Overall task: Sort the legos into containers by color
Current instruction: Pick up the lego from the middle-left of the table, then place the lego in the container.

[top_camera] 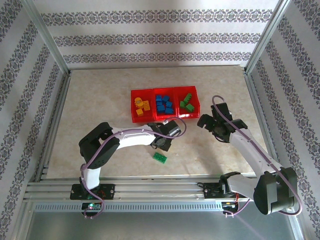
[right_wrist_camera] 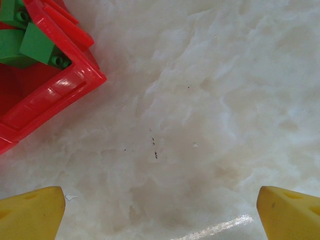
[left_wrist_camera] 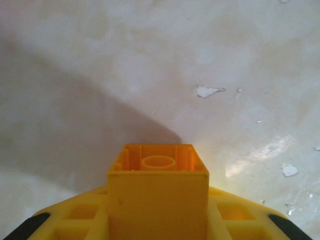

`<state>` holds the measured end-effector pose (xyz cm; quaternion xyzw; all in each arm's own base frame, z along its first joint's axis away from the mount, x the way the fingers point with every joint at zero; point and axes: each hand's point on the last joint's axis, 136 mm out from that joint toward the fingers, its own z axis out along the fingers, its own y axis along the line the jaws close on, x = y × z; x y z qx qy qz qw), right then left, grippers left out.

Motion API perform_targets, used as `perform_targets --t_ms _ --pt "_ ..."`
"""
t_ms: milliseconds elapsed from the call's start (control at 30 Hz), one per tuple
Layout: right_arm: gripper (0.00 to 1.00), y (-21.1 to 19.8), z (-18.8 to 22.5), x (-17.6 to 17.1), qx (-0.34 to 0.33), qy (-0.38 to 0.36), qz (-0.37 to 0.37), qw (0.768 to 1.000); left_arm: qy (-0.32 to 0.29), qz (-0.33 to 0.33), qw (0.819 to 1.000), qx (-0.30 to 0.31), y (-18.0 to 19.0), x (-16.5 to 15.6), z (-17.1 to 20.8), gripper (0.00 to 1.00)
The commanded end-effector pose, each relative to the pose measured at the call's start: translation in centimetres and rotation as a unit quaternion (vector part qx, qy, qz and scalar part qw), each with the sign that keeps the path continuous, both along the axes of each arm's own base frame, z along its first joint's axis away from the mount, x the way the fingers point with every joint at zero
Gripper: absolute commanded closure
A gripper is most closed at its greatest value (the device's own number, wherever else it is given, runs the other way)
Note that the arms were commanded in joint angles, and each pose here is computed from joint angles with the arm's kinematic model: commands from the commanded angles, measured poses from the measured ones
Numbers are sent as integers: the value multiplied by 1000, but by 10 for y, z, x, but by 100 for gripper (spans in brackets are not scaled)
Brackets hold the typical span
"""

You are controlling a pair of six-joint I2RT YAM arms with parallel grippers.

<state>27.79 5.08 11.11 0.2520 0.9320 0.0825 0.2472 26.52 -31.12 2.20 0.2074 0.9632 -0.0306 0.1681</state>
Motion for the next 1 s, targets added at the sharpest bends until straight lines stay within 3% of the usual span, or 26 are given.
perform_targets --t_ms 0,300,600,967 --pt "2 3 -3 1 -1 0 -5 1000 -37 27 999 -10 14 15 21 77" --pt "2 18 -1 6 -11 -1 20 1000 -64 78 994 -28 58 36 51 78" --pt "2 41 -16 3 -26 26 66 997 -125 143 981 -35 114 90 95 78" --pt "2 61 -15 2 -35 24 95 995 -153 150 976 -42 122 170 116 74"
